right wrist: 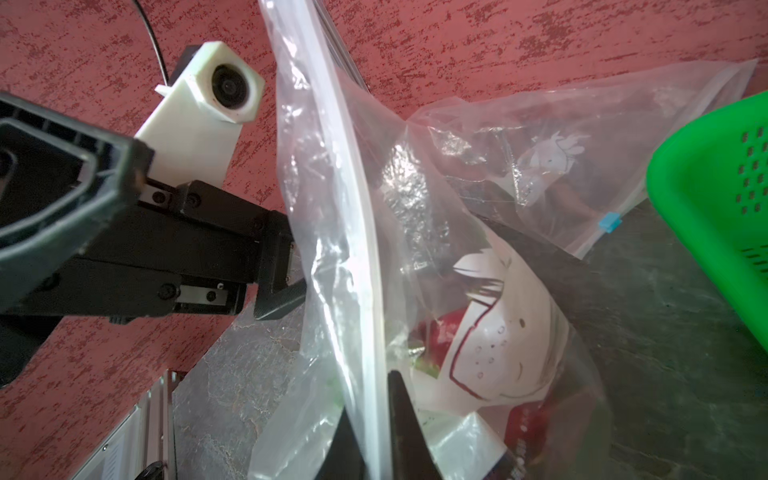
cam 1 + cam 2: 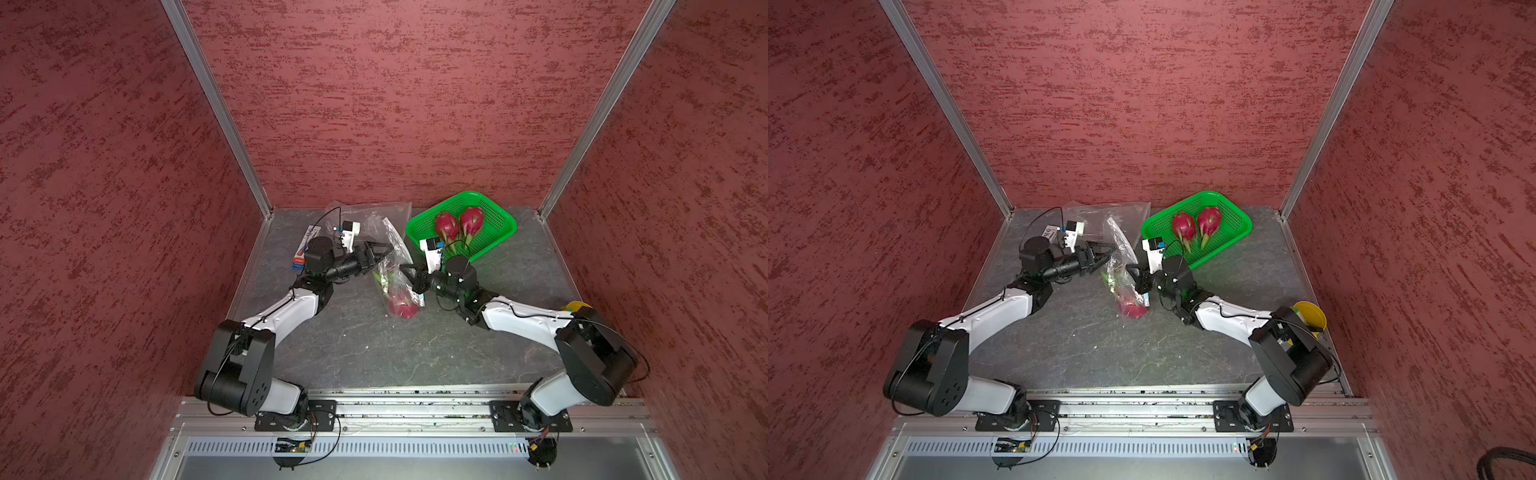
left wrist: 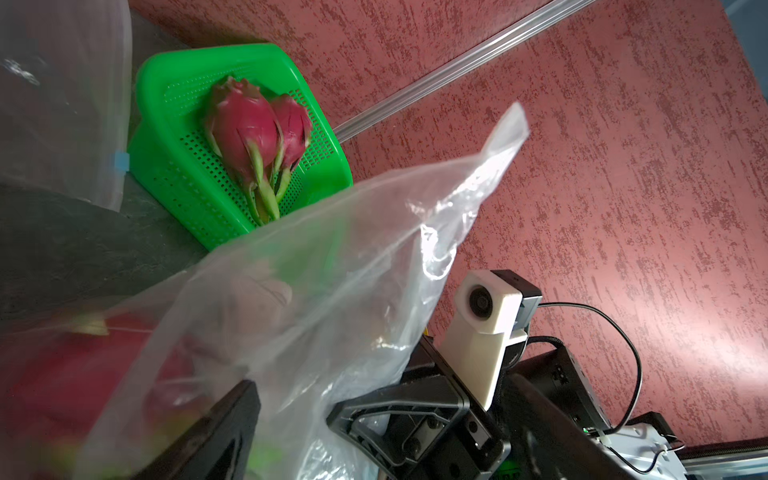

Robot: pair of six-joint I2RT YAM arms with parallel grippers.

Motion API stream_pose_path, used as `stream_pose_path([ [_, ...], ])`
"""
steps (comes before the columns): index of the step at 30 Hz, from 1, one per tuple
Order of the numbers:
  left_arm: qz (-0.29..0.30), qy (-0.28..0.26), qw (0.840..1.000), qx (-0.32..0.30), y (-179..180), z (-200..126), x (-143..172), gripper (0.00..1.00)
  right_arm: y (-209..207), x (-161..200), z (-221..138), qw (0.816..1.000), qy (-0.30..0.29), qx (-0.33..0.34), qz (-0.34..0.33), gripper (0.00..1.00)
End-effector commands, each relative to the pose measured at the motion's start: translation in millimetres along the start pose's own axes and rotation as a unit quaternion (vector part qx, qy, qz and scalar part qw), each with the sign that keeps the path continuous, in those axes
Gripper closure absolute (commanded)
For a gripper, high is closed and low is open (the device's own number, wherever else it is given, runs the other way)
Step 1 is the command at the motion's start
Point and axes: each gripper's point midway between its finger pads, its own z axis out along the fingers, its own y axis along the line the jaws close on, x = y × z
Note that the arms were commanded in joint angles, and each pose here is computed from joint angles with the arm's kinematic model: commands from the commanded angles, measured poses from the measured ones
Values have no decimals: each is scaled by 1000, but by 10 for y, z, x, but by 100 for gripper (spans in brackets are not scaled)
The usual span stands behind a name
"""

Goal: Open the zip-top bag and take out the dragon fruit
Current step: Open the zipper of the food storage bag at the center of the board.

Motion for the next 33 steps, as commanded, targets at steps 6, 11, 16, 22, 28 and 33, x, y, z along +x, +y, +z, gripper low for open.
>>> stream_pose_path([
  [6,18,19,1000,9,-34,94,6,30,209,-71,77,1000,-2,-18,-21,90],
  [11,22,6,1000,4,-21,18,-60,83,269,-126,19,999,-4,-23,-25,88],
  [16,28,-10,1000,-7,20,-129,-120,100,457,-336,-134,998,-21,-47,-47,69],
  [22,39,-11,999,3,18,-271,-148,100,551,-714,-321,995,-51,-58,-69,55],
  [28,66,13,996,54,-115,-297,-120,96,263,-855,-244,994,-79,-12,-73,55],
  [33,64,21,995,70,-102,-270,-92,93,134,-549,125,998,-26,-34,-53,56],
])
